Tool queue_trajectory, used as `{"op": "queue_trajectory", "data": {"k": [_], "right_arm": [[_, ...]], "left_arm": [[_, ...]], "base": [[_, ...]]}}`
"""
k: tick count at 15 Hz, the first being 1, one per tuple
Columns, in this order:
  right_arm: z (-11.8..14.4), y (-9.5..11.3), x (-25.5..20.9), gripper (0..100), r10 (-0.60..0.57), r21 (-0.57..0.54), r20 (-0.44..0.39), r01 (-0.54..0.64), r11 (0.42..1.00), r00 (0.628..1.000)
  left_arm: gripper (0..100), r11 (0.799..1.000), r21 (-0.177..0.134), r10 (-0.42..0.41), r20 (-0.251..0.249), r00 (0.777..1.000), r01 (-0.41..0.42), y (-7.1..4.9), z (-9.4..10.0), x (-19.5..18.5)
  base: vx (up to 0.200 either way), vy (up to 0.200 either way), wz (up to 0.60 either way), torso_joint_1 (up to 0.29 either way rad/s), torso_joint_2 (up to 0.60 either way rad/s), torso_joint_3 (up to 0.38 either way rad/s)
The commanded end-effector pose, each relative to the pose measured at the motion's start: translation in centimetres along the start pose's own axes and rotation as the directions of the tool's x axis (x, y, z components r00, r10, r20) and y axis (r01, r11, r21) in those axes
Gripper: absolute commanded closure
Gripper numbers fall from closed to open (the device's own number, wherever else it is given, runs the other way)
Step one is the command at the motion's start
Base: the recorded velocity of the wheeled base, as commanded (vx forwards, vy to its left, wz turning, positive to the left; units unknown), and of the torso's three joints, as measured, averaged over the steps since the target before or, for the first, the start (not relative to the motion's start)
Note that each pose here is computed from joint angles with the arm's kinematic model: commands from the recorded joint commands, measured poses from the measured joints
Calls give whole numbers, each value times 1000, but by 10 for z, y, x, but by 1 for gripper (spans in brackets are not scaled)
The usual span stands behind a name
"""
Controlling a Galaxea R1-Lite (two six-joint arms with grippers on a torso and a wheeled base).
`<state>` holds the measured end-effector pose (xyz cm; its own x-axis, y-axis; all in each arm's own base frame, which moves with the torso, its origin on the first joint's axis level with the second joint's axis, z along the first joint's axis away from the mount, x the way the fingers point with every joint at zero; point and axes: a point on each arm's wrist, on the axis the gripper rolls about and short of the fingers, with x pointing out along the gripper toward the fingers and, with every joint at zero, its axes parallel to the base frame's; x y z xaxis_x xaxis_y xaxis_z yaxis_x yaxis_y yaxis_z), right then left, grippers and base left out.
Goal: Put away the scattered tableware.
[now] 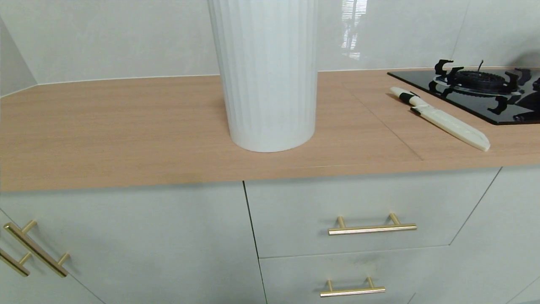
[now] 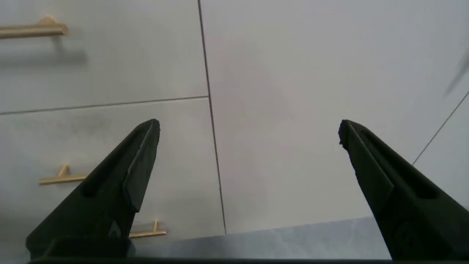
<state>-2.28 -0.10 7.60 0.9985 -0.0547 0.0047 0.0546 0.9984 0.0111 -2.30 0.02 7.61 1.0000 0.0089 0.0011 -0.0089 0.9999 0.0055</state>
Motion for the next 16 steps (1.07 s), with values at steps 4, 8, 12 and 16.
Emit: {"op": "queue_trajectory", "data": {"k": [4,8,12,16], "right_arm": [[0,0,0,0,1,0,-2,-1,1000,1000],[0,0,0,0,1,0,-2,-1,1000,1000],[0,0,0,0,-1,0,-2,1,1000,1000],[0,0,0,0,1,-2,-2,-1,1000,1000]], "left_arm": [[0,1000,-1,0,-3,1000,0,0,0,0],[0,1000,-1,0,-1,1000,0,0,0,0],[0,1000,1,0,-1,1000,0,0,0,0],[0,1000,-1,0,-1,1000,0,0,0,0]], "base": [[0,0,300,0,0,1],[0,0,0,0,0,0],[0,0,0,0,0,0],[0,0,0,0,0,0]]}}
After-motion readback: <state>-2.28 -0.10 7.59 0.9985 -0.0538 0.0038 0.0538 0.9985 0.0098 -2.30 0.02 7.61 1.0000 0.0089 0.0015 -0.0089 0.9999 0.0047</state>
